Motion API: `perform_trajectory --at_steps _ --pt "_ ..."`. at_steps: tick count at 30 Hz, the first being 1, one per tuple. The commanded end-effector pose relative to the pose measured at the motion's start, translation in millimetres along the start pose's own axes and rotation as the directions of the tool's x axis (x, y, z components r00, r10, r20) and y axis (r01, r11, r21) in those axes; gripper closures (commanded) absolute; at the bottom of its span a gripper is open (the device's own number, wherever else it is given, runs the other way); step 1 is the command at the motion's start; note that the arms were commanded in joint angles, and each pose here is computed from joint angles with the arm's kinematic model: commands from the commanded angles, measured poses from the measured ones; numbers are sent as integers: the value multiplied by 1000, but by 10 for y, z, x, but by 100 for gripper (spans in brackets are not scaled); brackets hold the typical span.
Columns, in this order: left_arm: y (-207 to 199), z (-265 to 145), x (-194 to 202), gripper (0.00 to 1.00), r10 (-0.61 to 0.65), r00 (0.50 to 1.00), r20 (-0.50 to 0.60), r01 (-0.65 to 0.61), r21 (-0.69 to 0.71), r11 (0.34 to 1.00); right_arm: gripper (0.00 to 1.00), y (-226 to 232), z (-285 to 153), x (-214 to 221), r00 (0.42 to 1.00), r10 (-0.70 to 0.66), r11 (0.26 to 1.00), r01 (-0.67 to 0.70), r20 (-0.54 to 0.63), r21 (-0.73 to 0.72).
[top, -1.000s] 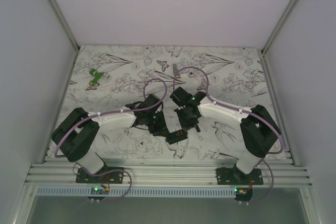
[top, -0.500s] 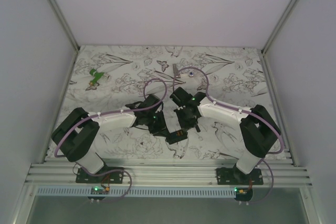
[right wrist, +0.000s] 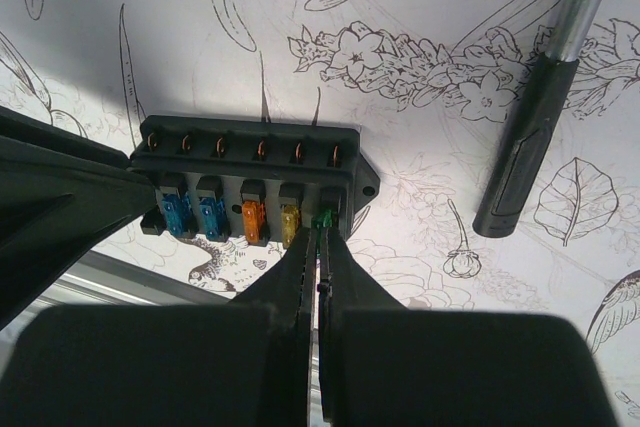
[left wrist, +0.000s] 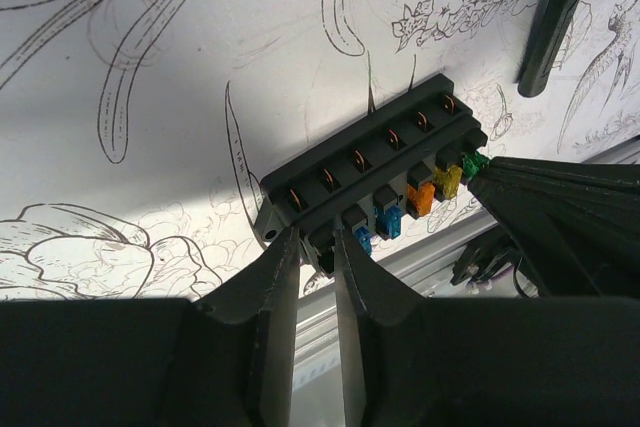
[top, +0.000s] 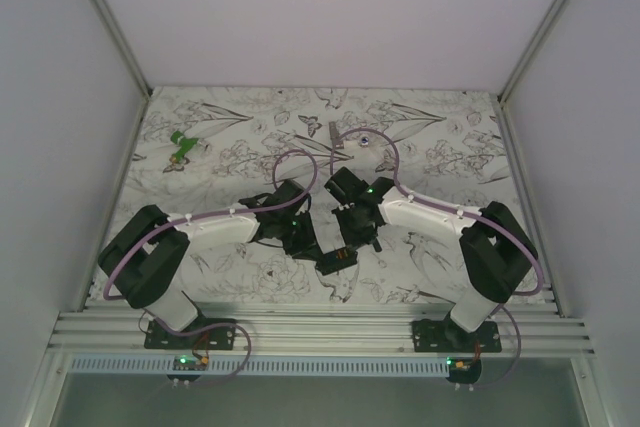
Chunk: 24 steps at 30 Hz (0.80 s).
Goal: Snap on the fuse box
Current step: Install the fuse at the fuse box base.
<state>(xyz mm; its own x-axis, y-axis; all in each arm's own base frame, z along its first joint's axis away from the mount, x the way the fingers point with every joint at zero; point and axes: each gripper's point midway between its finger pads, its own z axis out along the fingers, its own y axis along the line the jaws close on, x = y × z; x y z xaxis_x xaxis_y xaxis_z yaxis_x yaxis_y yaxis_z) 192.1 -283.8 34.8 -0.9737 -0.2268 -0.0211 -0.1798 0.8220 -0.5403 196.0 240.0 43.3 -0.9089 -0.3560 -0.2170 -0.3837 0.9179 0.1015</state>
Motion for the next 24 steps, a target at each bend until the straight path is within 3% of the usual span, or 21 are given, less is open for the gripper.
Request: perform_trajectory --at_steps 1,19,24 --pt "561 22 119 80 -44 999 -13 41 -207 977 100 -501 176 576 976 -19 974 67 -217 215" --pt "616 4 126 80 -49 999 -10 46 -222 974 100 -647 102 580 975 -13 963 71 -221 260" --pt "607 11 116 81 -49 999 -8 46 -222 974 100 -503 110 521 979 -31 978 72 -204 197"
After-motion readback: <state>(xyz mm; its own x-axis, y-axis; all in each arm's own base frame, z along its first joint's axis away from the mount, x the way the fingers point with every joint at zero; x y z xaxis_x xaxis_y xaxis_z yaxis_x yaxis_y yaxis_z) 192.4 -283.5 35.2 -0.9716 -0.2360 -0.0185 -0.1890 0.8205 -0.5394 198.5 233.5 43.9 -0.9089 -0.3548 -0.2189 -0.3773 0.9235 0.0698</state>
